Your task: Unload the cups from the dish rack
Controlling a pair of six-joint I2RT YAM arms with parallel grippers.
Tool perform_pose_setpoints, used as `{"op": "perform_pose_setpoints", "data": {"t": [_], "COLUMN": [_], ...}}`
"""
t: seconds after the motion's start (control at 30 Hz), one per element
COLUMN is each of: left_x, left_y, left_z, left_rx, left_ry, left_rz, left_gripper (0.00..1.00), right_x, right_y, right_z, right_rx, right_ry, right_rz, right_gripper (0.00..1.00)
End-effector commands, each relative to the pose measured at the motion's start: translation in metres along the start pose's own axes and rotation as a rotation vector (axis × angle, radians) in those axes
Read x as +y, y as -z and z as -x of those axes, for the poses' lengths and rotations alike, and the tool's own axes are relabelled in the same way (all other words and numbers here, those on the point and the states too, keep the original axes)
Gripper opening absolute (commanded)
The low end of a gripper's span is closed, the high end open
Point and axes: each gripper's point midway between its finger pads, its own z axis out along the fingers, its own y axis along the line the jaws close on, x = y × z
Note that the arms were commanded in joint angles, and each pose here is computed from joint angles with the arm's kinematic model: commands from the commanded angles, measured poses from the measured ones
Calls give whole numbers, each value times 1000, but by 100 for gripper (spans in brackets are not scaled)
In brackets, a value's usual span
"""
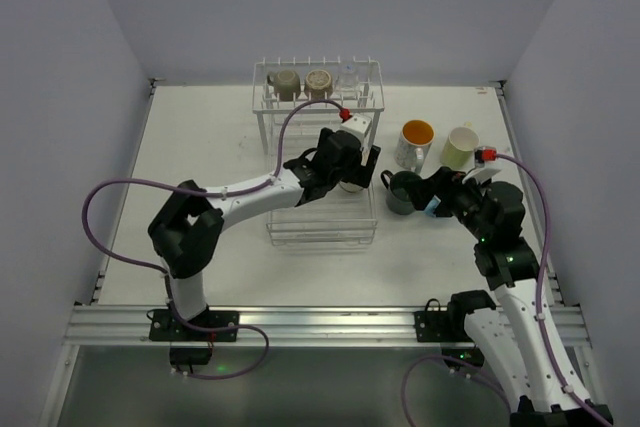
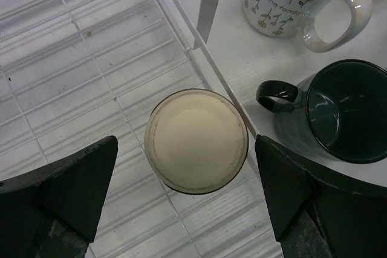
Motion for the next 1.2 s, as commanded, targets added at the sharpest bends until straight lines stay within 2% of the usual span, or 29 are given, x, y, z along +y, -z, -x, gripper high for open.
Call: {"op": "perform_pose_setpoints", "data": {"t": [0.0,0.27,0.33,0.47,0.5,0.57,0.7,0.8,0.9,1.17], "left_x": [-2,2,2,3,3,4,8,11,12,3], "left_y": [-7,-30,-31,-30,-28,-23,-14,-4,16,106], "left_z": [34,17,16,20,21,23,25,27,37,82], "left_rx": [-94,-51,-49,-78,-82,-94,-110,-116,-151,-327], "left_ry": [-10,-4,-1,12,12,16,31,48,69,213], "left_rz": [30,21,17,4,1,-2,-9,-18,-44,-220], "left_gripper": [100,100,97,81,73,64,38,26,20,17], "right_x": [16,19,19,19,19,19,20,23,30,83], "right_y": [2,6,6,3,3,3,5,5,3,-9], "right_z": [5,7,7,5,5,5,8,9,3,-15], "right_rx": [-13,-32,-33,-24,-22,-22,-33,-25,7,43], "right_ry": [11,13,10,-1,-4,-8,-7,-15,-44,-142], "right_rz": [79,92,93,97,96,94,90,104,142,385], "right_gripper": [87,88,88,86,86,86,86,86,88,96]}}
